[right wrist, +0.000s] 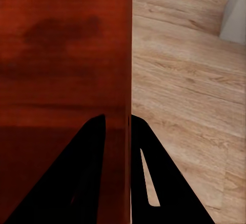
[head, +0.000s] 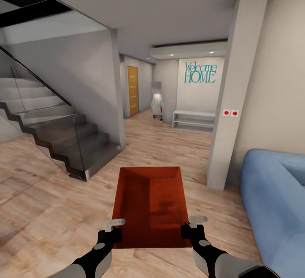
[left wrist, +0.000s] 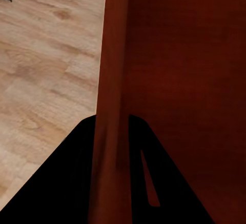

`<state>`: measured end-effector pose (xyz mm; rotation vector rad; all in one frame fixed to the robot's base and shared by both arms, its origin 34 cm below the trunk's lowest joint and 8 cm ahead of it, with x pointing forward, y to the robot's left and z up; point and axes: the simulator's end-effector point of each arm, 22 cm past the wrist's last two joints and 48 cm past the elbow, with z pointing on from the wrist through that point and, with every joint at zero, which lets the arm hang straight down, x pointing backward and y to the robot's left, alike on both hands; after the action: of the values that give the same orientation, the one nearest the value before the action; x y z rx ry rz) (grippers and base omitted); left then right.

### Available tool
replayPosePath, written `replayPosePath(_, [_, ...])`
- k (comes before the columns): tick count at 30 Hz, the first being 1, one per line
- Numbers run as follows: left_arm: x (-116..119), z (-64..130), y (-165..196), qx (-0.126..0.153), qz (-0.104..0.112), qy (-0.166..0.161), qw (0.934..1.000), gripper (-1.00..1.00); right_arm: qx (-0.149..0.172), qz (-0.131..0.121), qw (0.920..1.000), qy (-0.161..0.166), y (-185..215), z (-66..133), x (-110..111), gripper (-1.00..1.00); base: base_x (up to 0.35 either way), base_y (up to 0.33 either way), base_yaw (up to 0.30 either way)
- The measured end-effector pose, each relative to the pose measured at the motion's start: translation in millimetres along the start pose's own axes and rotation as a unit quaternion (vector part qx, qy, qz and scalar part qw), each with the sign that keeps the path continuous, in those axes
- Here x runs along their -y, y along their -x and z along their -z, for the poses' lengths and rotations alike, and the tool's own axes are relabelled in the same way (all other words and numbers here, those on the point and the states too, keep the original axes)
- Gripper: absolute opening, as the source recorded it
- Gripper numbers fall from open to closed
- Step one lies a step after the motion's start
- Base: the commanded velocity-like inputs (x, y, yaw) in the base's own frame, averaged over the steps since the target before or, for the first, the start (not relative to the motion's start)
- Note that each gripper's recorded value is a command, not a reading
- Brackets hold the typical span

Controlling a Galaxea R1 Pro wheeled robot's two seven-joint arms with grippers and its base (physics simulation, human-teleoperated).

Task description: Move the two storage containers from the living room to the garage. In the garage, place one container on the floor and stack the other container on top of it (either order is fine).

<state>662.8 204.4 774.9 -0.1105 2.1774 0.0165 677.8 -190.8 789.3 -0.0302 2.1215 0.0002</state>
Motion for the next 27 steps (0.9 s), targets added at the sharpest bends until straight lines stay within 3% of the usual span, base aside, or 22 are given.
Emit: replayPosePath(27, [0.0,0.0,0.0,0.0,0.0,0.0,1.0,-1.0,0.0,0.0,1.0,0.0,0.0,0.0,0.0,-1.0,0.321,0.0,0.0])
